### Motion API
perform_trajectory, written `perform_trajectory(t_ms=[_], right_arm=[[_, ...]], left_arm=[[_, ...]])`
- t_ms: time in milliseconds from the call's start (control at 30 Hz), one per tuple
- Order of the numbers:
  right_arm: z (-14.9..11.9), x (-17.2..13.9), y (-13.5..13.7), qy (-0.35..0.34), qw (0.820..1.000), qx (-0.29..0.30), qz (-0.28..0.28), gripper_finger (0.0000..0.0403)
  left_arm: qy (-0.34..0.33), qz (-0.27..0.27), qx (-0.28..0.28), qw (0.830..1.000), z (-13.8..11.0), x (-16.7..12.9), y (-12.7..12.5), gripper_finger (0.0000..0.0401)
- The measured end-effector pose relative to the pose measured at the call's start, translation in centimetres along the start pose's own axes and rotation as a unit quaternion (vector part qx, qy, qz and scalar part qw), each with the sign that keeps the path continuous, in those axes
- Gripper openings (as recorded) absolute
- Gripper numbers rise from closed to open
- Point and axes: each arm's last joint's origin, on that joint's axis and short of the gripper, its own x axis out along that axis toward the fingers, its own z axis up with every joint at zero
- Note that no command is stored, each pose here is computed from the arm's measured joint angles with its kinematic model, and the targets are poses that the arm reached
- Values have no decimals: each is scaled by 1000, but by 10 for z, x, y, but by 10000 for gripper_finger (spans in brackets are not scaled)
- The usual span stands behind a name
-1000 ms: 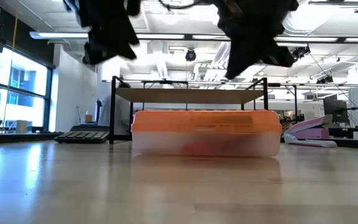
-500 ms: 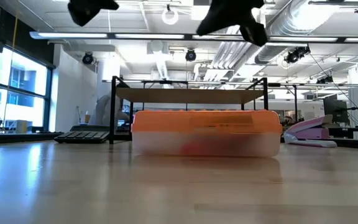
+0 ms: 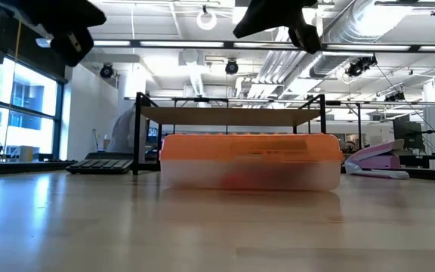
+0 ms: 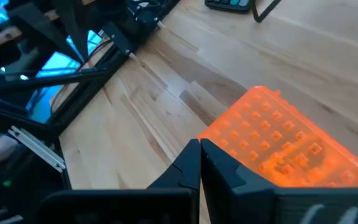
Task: Pack school essentials
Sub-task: Return to Home Position
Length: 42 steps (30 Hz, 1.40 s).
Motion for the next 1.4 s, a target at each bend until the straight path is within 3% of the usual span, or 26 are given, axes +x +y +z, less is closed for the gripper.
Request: perform_trajectory(t_ms=[433,533,900,1400], right_arm=[[9,-17,2,-12,998,-62,24,0],[19,-34,2,-30,996,-72,40,0],[56,-114,-9,-120,987,-24,108,0],[75,-209,-36,-237,955,-65,166,0]], left_arm=[[-87,-45,15,995,-41,-19,30,1],[-102,-49,19,993,-49,-22,35,1],[-160,-68,21,985,-61,-35,47,0],[-182,-68,27,981,-66,-42,64,0]])
